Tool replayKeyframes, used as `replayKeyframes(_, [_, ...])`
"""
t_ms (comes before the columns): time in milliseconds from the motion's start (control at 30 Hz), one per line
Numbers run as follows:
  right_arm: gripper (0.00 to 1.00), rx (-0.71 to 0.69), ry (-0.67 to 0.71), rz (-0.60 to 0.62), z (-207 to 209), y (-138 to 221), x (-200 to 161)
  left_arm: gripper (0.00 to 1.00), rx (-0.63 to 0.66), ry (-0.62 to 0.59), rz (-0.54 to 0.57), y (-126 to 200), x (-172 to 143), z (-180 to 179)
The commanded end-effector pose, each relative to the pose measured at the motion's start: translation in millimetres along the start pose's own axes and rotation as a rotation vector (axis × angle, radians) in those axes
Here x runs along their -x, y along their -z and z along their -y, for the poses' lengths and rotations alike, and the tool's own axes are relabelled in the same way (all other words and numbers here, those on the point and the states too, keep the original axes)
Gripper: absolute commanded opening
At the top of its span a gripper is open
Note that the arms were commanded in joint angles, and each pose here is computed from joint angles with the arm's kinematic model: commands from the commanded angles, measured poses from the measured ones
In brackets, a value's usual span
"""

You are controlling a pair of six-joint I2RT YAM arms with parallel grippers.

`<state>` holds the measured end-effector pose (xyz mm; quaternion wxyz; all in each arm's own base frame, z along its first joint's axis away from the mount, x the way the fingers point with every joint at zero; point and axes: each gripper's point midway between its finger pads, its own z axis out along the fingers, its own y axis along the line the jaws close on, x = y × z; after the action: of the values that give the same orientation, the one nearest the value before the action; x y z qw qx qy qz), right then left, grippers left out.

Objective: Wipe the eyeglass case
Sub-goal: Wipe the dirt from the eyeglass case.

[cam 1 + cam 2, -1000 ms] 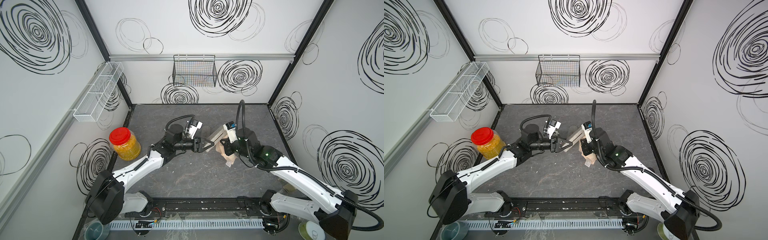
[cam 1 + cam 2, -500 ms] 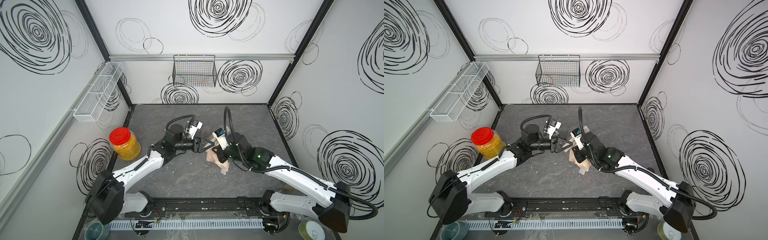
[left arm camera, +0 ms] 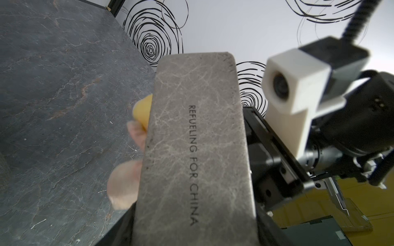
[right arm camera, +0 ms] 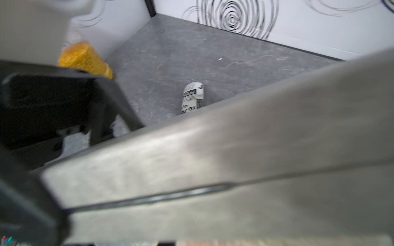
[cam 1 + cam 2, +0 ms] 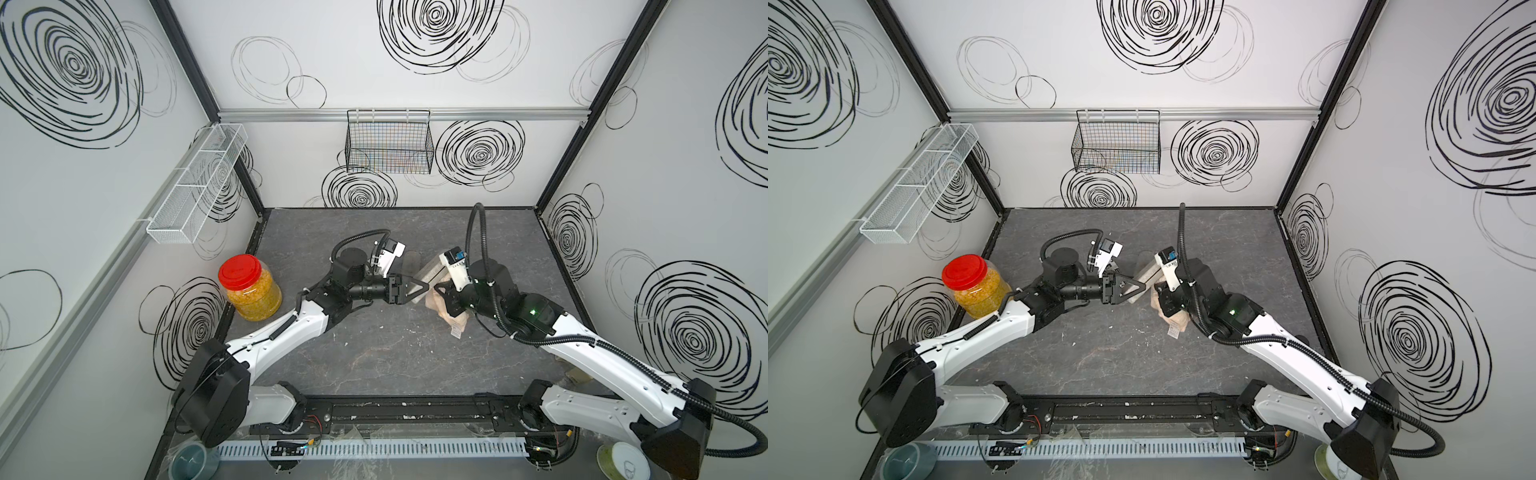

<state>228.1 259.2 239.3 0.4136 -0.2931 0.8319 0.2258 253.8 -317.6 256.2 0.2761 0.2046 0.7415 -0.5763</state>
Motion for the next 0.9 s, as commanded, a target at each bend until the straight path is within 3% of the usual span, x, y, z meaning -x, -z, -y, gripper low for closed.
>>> replayKeyframes(0, [0.08,0.175,0.086,0.092,-47,14,25,0.56,-0.046,-0.039,-0.029,-6,-2,10])
replayKeyframes(100, [0.08,0.138,0.103,0.08,-42,15,24,0.56,-0.038,-0.041,-0.049,-6,-6,6])
replayKeyframes(267, [0.06,-0.201,0.066,0.095,22,20,35,0.56,-0.027,-0.045,-0.096,-6,-16,2])
replayKeyframes(433, [0.07,-0.295,-0.007,0.088,62,24,38,0.56,-0.02,-0.057,-0.104,0,-24,2])
replayKeyframes(500, [0.07,-0.258,0.009,0.073,58,20,38,0.56,-0.026,-0.06,-0.096,3,-24,5])
replayKeyframes(733, [0.07,0.069,0.146,0.048,-43,2,25,0.55,-0.035,-0.067,-0.079,5,-18,11])
replayKeyframes(867, [0.07,0.114,0.158,0.062,-58,4,24,0.56,-0.038,-0.067,-0.08,6,-17,12])
